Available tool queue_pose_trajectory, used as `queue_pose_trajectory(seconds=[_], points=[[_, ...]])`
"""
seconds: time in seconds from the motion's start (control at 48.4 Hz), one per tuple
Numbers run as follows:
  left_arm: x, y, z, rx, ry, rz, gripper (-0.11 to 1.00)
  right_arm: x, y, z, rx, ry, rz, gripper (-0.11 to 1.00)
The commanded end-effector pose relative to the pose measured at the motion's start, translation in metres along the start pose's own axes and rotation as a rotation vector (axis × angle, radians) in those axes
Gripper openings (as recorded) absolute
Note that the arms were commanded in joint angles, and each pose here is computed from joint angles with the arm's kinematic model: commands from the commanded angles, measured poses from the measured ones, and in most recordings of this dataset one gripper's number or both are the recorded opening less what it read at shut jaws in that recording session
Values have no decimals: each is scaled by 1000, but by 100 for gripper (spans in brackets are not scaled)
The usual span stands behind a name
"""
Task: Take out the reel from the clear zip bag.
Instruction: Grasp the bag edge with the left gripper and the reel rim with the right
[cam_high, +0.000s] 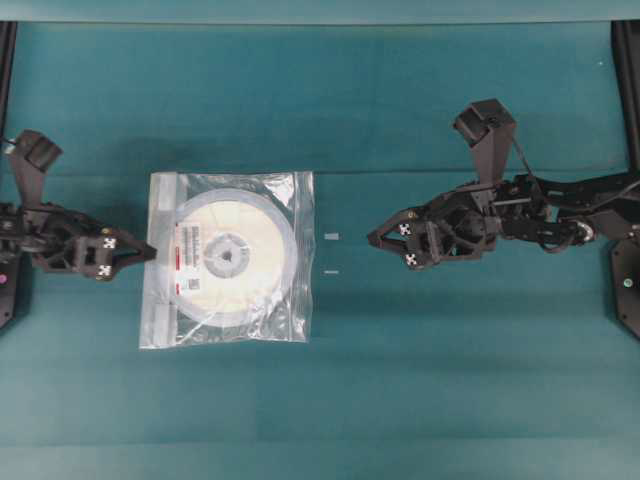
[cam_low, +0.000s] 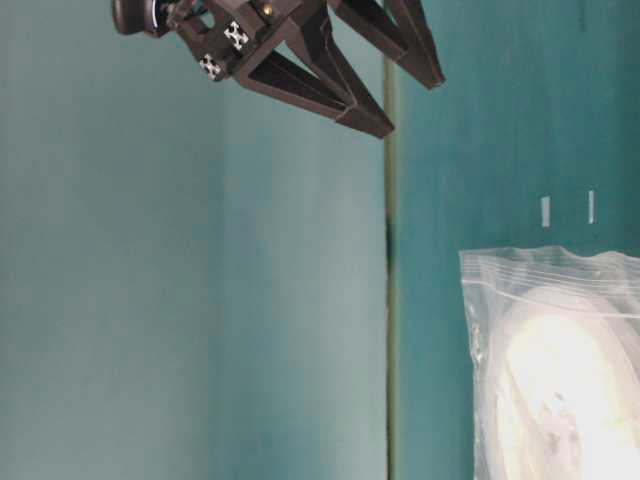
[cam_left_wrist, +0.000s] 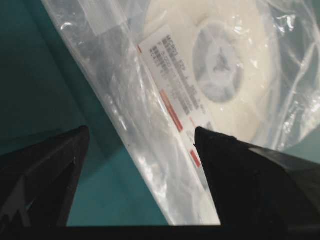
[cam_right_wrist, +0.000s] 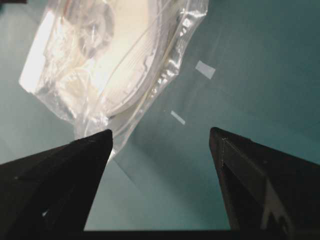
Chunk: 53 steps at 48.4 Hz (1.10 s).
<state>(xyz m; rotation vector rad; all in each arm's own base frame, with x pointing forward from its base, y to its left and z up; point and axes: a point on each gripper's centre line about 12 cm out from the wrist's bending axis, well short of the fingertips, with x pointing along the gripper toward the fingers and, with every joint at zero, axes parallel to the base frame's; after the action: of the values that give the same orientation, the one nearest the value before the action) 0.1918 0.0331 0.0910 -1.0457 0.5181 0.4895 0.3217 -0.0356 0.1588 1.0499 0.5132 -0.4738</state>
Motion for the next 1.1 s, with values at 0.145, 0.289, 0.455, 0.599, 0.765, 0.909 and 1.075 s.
queue_pose_trajectory(seconds=[0.145,0.289,0.455,0.599,0.765,0.909,1.075], points=[[17,-6,4,-1,-7,-12,92,0,6,3,9,-10,16,90],[24,-8,5,-3,-5,-8,91,0,6,1,8,-6,17,90],[25,-11,7,0,-7,-13,84,-1,5,-1,14,2,14,90],[25,-12,8,7,-12,-18,49,-1,3,-2,19,5,8,90],[25,-14,9,12,-14,-20,10,1,1,-3,20,8,1,89],[25,-13,8,13,-8,-12,-1,8,0,-6,23,20,-15,89],[25,-12,8,13,-2,-2,-1,27,-3,-8,54,34,-49,89]])
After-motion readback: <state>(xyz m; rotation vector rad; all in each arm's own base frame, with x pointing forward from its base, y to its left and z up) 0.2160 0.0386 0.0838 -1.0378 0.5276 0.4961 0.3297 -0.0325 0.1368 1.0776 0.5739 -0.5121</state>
